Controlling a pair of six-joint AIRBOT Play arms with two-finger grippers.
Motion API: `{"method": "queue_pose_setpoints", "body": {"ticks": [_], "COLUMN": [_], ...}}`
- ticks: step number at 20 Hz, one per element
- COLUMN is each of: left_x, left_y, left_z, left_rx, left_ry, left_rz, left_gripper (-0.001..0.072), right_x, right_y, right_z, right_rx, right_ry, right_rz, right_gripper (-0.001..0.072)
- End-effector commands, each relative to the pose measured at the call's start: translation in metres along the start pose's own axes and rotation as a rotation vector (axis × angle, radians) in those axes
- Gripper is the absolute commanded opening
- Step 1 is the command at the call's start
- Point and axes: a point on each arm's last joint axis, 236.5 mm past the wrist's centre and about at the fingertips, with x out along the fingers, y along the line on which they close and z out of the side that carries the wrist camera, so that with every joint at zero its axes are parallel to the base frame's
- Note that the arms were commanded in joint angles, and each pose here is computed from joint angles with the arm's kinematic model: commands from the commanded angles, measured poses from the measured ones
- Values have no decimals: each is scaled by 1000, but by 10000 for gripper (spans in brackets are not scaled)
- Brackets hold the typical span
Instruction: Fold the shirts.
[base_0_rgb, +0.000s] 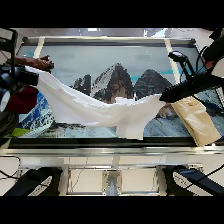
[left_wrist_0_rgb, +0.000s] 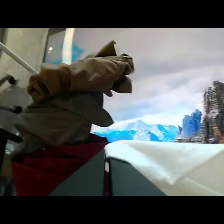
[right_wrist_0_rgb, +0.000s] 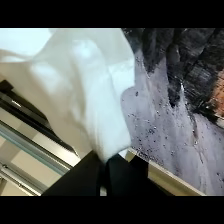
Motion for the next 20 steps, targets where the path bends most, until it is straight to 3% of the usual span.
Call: {"method": "queue_pose_setpoints", "body": {"ticks": [1,4,7,11,15,20], "left_x": [48,125,172,223,281,296], "left_y": [18,29,32,1,-58,-89], "left_z": [-9,-32,-11,35,1,2], "left_rx": [149,178,125,41,93,117], "left_ry": [82,155,108,-53,17,-23], "left_rz": [56,93,107,54,-24,-69], "left_gripper": [11,11,11,11,11,32], "right_x": [-13,19,60,133,199,217], "right_y": [-18,-54,-88,-100,-101,-104], "right_z": [0,-5,-5,1,9,5], "right_rx": [-7,60,131,198,298,317], "right_ry": [-1,114,196,263,264,281], "right_rz": [-92,-162,-211,-130,-37,-23], "right_gripper": [15,15,14,15,16,32]}}
